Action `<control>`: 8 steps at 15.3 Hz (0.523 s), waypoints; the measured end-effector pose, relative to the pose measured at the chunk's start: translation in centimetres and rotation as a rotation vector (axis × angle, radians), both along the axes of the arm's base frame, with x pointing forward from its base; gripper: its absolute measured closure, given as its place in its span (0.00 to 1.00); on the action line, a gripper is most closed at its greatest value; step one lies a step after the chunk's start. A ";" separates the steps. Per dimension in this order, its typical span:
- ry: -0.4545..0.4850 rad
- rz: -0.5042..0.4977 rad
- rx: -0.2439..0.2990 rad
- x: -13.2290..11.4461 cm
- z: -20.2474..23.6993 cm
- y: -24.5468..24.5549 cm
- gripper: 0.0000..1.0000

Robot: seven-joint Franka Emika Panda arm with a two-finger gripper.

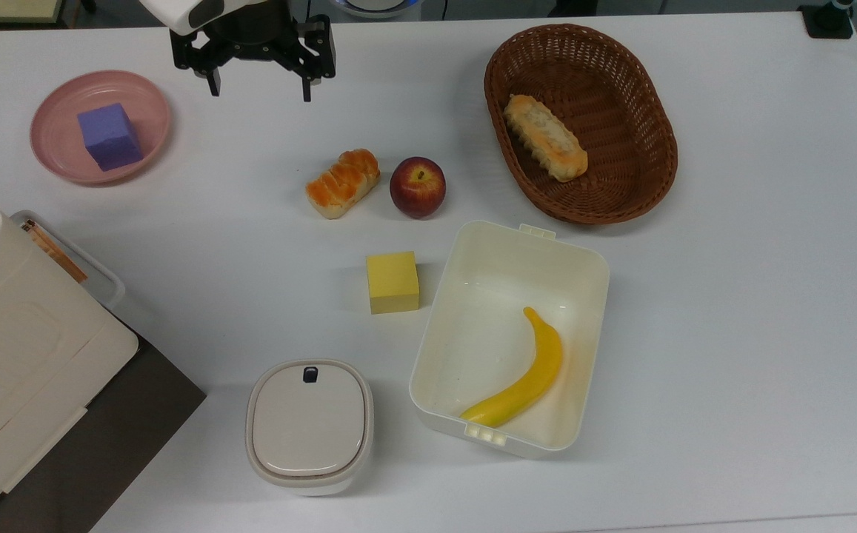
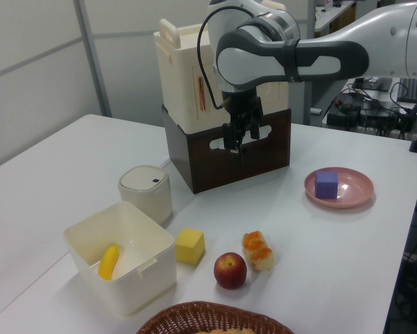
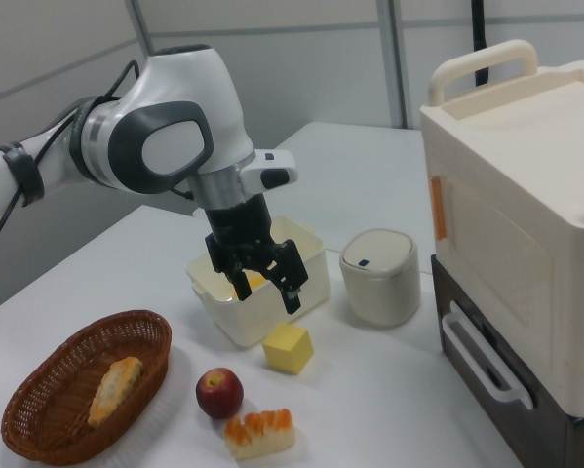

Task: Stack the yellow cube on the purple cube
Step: 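Move the gripper down toward the yellow cube beside the apple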

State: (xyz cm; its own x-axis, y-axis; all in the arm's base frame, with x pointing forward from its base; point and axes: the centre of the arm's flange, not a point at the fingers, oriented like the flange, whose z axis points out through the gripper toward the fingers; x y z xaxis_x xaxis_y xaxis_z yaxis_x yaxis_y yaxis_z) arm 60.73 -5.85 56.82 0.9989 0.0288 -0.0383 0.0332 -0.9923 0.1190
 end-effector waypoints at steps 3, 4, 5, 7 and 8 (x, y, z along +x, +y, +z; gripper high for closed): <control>-0.001 -0.003 0.031 0.1 -0.2 0.3 0.00; 0.000 -0.003 0.034 0.1 -0.2 0.4 0.00; 0.002 -0.003 0.034 0.1 -0.3 0.4 0.00; 0.006 -0.003 0.035 0.2 -0.6 0.5 0.00; 0.010 -0.002 0.035 0.3 -0.8 0.5 0.00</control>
